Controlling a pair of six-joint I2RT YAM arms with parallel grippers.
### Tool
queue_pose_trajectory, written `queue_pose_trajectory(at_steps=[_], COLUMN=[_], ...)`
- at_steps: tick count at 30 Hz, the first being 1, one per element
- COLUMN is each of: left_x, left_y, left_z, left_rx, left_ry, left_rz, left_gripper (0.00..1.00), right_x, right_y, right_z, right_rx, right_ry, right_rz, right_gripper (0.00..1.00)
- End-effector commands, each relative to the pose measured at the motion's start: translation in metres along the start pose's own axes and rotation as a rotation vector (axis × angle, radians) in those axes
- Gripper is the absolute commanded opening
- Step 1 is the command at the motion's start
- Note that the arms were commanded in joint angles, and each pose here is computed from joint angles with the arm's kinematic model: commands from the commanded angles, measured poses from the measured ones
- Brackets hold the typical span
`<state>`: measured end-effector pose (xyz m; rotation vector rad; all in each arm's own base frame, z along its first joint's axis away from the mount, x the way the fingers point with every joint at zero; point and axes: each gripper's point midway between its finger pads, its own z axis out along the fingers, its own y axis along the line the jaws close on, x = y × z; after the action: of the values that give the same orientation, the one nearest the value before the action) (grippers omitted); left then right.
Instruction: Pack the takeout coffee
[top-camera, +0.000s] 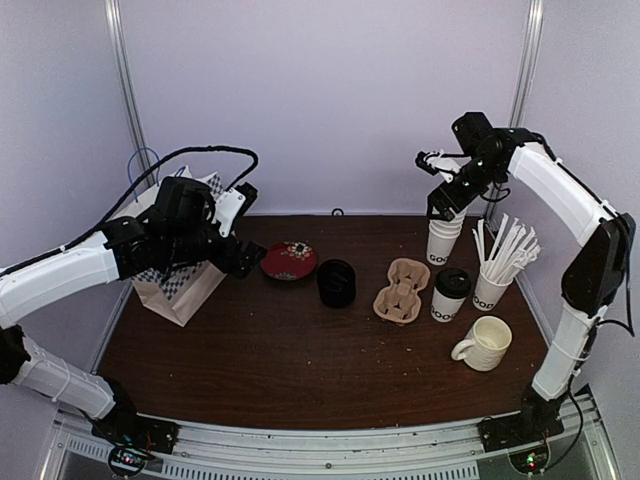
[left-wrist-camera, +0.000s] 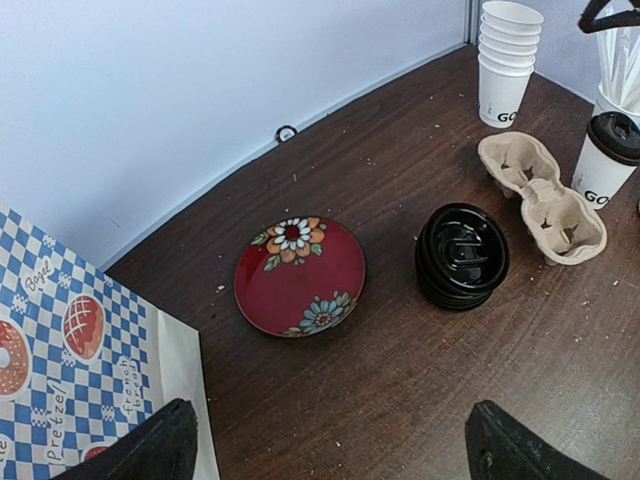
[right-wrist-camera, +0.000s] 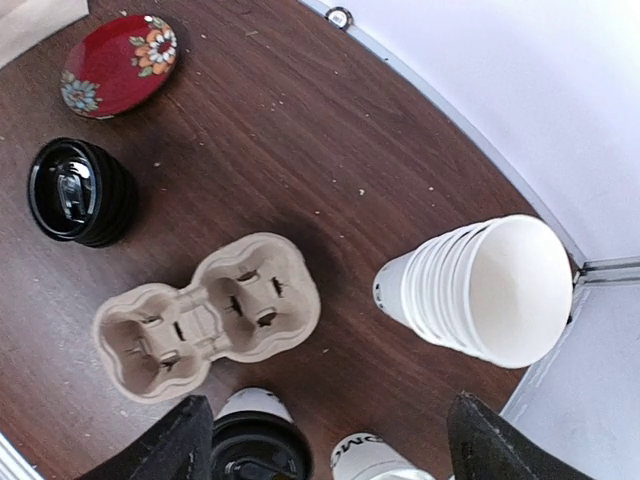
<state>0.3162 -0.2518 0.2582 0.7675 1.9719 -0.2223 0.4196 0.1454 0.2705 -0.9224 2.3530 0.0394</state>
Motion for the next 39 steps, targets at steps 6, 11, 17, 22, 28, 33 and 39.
queue_pose_trajectory(at_steps=[6,11,17,22,28,33,39], left_x=[-0.015,-0.015,-0.016,-0.016,-0.015,-0.014,-0.014], left_y=[-0.002,-0.004,-0.008,-0.01,-0.01,-0.011,-0.012], left_z=[-0.006,-0.006,-0.007,-0.007,-0.006,-0.005,-0.005], left_rx=[0.023,0.038,0.061,0.071,0.074,0.076,0.083], left_ry=[-0.033,-0.034,-0.039,-0.039,-0.036,-0.032,-0.033], left_rz=[0.003,0.004,0.01,0.013,0.014,0.016,0.016], left_gripper=[0.98,0.97,0.97,0.97,0.96,0.96,0.96], right_x=[-0.015,-0.017,-0.004,0.003,0.002,0.003,0.006], right_y=[-0.051,-0.061,-0.077,-0.079,-0.081,-0.082,-0.083], right_z=[0.036,0.038,0.055,0.067,0.076,0.08,0.085], right_rx=[0.181,0.19,0.181,0.134,0.13,0.129,0.124], right_ry=[0.046,0.041,0.071,0.078,0.073,0.077,0.088], right_rz=[-0.032,-0.004,0.039,0.056,0.052,0.045,0.042], right_gripper=[0.65,0.6,0.51,0.48,0.4,0.33,0.23])
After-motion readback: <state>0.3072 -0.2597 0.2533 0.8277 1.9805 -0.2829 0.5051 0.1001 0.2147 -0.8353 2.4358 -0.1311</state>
